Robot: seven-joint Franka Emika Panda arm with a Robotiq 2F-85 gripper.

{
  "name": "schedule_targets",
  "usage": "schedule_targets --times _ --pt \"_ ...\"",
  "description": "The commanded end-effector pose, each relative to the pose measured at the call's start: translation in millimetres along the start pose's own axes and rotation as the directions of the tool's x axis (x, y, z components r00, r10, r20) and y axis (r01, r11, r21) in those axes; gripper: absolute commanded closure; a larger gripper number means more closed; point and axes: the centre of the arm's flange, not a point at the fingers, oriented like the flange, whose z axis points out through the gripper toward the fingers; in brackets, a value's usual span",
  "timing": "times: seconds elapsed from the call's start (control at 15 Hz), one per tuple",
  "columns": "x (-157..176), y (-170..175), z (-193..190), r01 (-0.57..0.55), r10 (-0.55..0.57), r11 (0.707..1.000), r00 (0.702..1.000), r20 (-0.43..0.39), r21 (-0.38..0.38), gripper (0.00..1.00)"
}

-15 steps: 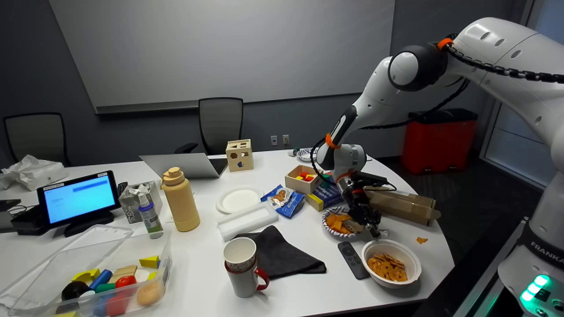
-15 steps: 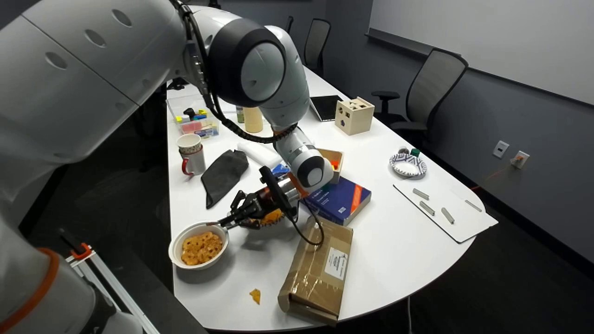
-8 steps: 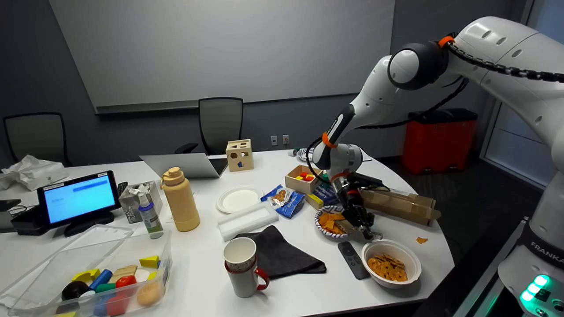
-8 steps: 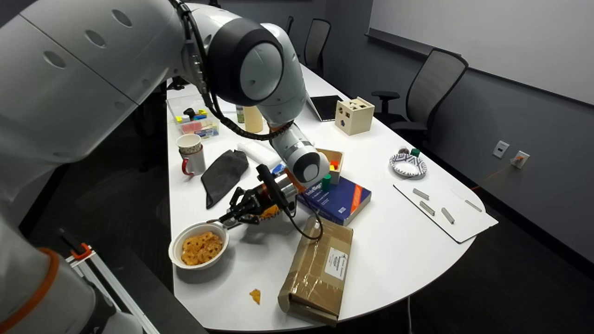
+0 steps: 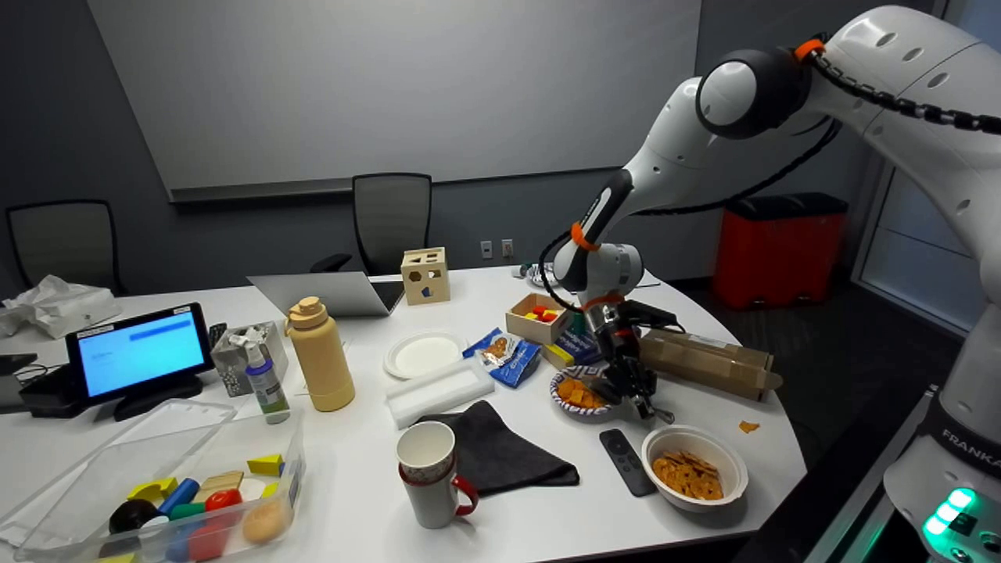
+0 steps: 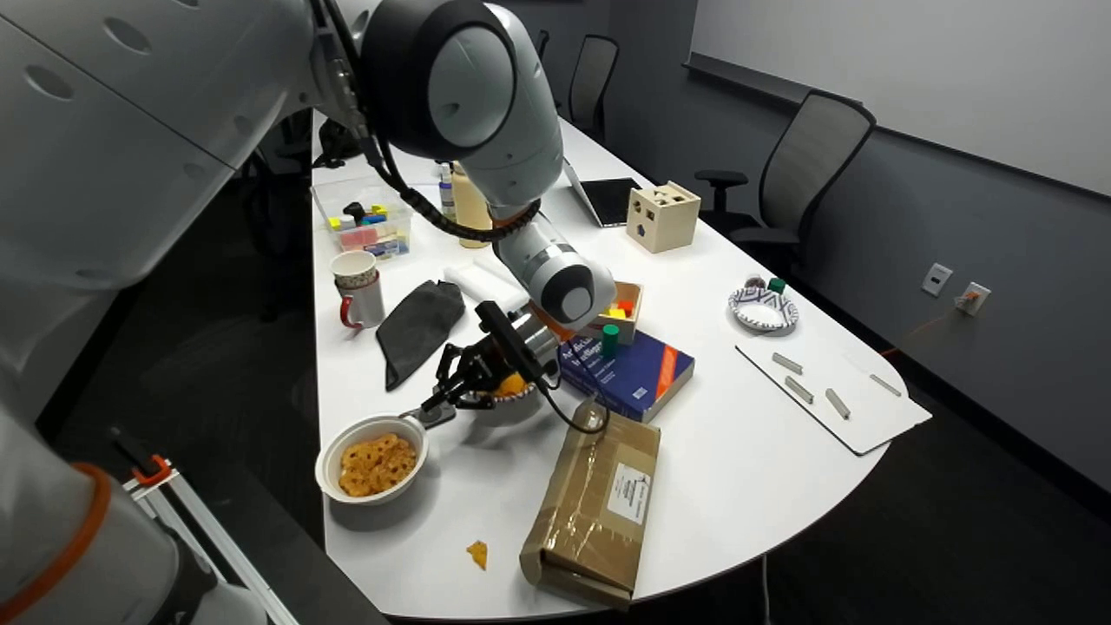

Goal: Pick up the spatula and scoop some chips from the white and purple bowl

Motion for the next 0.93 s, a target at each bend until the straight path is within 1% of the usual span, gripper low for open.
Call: schedule_targets --times 0.0,0.2,0.47,0.6,0.87 --pt "-40 -13 16 0.015 -0.020 0.991 0.999 -0.034 -0.133 0.99" --pt "-45 -13 30 0.018 -0.029 0.972 0.999 -0.046 -0.235 0.99" --pt "-41 -14 53 0.033 -0.052 0.947 0.997 -0.051 -0.320 0.99" --pt "-40 -14 61 0.038 -0.063 0.939 0.996 -0.061 -0.342 0.99" --pt "-43 -16 65 0.046 -0.085 0.938 0.991 -0.100 -0.344 0.99"
